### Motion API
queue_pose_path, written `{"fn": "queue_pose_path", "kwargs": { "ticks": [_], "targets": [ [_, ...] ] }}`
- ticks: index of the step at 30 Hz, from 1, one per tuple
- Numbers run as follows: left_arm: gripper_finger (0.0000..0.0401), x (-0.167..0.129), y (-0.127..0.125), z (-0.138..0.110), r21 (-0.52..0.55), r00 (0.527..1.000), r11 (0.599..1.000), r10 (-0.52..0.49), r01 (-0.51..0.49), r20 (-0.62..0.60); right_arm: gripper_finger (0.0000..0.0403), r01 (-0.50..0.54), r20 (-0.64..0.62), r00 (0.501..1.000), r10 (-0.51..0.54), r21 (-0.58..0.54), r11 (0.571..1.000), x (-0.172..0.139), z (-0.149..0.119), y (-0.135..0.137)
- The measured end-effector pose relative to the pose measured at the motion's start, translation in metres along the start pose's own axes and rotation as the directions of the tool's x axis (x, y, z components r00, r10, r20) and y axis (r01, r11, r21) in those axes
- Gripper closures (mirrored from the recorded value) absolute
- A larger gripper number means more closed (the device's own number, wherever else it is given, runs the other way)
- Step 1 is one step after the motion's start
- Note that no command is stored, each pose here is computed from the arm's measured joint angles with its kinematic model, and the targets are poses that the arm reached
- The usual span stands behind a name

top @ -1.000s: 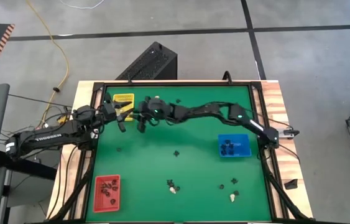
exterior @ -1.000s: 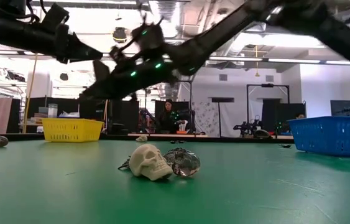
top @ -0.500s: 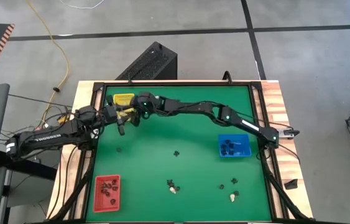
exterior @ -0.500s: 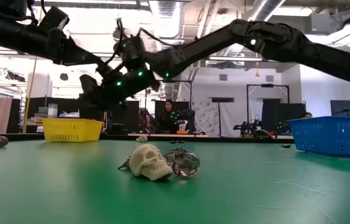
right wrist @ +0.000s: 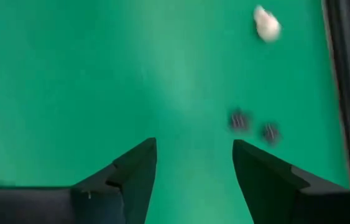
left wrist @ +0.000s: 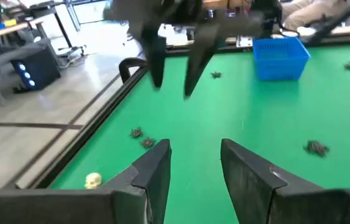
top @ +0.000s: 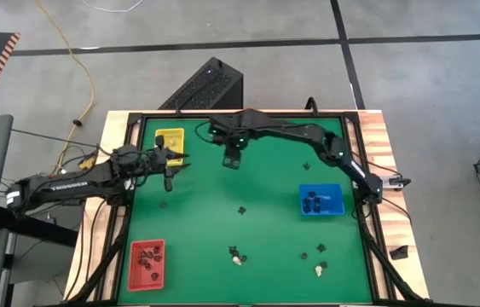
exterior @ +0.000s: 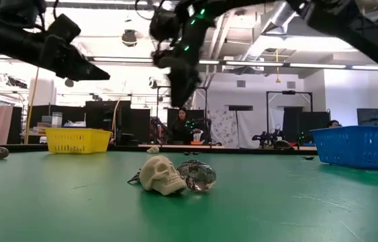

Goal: Sort Halloween decoration
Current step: Put the black spider toy into the blue bin

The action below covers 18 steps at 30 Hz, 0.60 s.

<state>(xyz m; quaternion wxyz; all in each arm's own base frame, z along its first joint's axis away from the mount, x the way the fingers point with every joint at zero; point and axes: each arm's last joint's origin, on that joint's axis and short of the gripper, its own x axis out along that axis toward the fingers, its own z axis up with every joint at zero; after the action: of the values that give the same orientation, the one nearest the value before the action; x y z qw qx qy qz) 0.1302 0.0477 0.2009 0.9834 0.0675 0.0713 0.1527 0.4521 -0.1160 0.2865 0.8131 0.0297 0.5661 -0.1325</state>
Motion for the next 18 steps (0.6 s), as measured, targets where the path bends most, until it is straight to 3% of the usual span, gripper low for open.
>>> {"fn": "queue_pose_path", "kwargs": {
  "ticks": [4,7,10,14,18],
  "targets": [
    [0.0269,0.025,0.0,-0.007,-0.024,1.0,1.0,-0.002,0.002,-0.019,0.0167,0.061,-0.082,0.995,-0.063,-0.024,0.998,-0.015,-0.026,0.007],
    [0.0269,0.048,-0.001,-0.018,-0.021,0.998,1.0,-0.008,0.007,-0.062,0.0171,0.109,-0.076,0.991,-0.111,-0.023,0.994,-0.017,-0.052,0.014],
    [0.0269,0.079,0.0,-0.021,-0.023,0.993,1.0,-0.017,0.015,-0.116,0.0174,0.137,0.046,0.989,-0.139,0.034,0.99,-0.028,-0.083,0.018],
    [0.0269,0.132,0.002,-0.023,0.001,0.98,1.0,-0.029,0.029,-0.198,0.0177,0.091,0.191,0.974,-0.124,0.172,0.981,-0.027,-0.133,0.027],
    [0.0269,0.185,0.016,-0.025,-0.049,0.969,0.995,0.074,-0.087,-0.234,0.0177,-0.043,0.444,0.893,-0.077,0.254,0.966,-0.037,-0.17,0.043]
  ]
}}
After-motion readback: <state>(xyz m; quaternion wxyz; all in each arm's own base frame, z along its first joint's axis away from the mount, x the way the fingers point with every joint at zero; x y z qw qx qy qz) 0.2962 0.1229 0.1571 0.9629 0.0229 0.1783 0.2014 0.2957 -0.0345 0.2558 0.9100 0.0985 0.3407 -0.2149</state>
